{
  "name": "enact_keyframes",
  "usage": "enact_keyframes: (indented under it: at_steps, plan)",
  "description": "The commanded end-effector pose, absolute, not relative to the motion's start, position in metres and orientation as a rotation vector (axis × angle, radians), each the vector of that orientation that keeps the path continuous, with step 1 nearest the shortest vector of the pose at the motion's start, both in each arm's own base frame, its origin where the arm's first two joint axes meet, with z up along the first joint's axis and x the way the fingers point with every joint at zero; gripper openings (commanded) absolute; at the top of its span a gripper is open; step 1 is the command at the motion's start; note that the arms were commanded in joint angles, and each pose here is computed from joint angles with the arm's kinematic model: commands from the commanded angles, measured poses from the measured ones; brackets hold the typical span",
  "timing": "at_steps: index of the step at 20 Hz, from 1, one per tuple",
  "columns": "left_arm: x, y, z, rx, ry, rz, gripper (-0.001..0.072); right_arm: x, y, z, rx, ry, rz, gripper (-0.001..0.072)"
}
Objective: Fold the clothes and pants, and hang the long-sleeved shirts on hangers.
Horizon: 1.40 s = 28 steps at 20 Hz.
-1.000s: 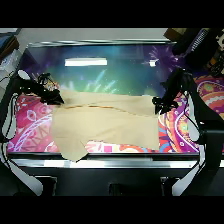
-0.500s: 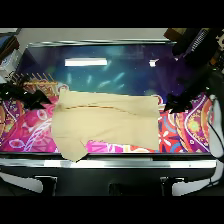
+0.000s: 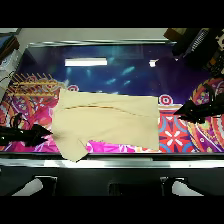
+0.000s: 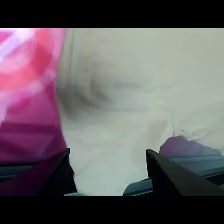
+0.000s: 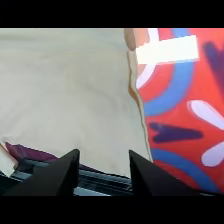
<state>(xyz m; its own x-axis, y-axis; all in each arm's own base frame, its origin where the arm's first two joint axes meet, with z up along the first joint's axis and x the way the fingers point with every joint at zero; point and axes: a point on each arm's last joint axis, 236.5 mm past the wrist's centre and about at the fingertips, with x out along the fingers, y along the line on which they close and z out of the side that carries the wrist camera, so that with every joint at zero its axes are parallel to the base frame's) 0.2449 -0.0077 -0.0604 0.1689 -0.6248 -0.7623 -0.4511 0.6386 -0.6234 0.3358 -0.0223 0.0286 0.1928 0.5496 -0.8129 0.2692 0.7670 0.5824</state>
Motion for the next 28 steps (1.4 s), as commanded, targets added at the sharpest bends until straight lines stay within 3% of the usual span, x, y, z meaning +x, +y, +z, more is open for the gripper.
enact_keyframes:
  at_steps: [1, 9, 18, 19, 20, 22, 23, 24, 26, 27, 28]
  plan:
    - [0.214, -0.031, -0.082, -1.0, 1.496, -0.156, 0.0553, 0.336, -0.014, 0.037, 0.766, 1.354, 0.255, 0.0386]
    - [0.21, -0.047, -0.091, -0.938, 1.531, -0.184, 0.0552, 0.337, -0.008, 0.05, 0.768, 1.321, 0.276, 0.0385]
    - [0.197, -0.054, -0.105, -0.977, 1.555, -0.15, 0.055, 0.339, -0.01, 0.056, 0.752, 1.289, 0.267, 0.0385]
    - [0.198, -0.055, -0.105, -0.985, 1.552, -0.15, 0.0519, 0.339, -0.01, 0.056, 0.751, 1.286, 0.266, 0.0385]
    - [0.198, -0.056, -0.104, -0.992, 1.552, -0.151, 0.044, 0.339, -0.01, 0.056, 0.751, 1.286, 0.266, 0.0385]
    - [0.197, -0.057, -0.105, -0.994, 1.554, -0.152, 0.0144, 0.338, -0.01, 0.056, 0.746, 1.289, 0.273, 0.0383]
    - [0.197, -0.057, -0.104, -0.998, 1.553, -0.154, 0.0071, 0.338, -0.01, 0.056, 0.743, 1.29, 0.274, 0.0378]
    - [0.197, -0.058, -0.104, -0.998, 1.555, -0.155, 0.0016, 0.338, -0.01, 0.055, 0.736, 1.29, 0.274, 0.0328]
    - [0.197, -0.058, -0.104, -0.999, 1.554, -0.155, 0.0016, 0.332, -0.014, 0.041, 0.729, 1.318, 0.245, 0.0311]
    - [0.196, -0.058, -0.104, -1.0, 1.557, -0.157, 0.0016, 0.323, -0.011, 0.027, 0.757, 1.36, 0.233, 0.0356]
    - [0.196, -0.059, -0.103, -1.0, 1.558, -0.159, 0.0016, 0.312, -0.005, 0.013, 0.792, 1.404, 0.229, 0.0447]
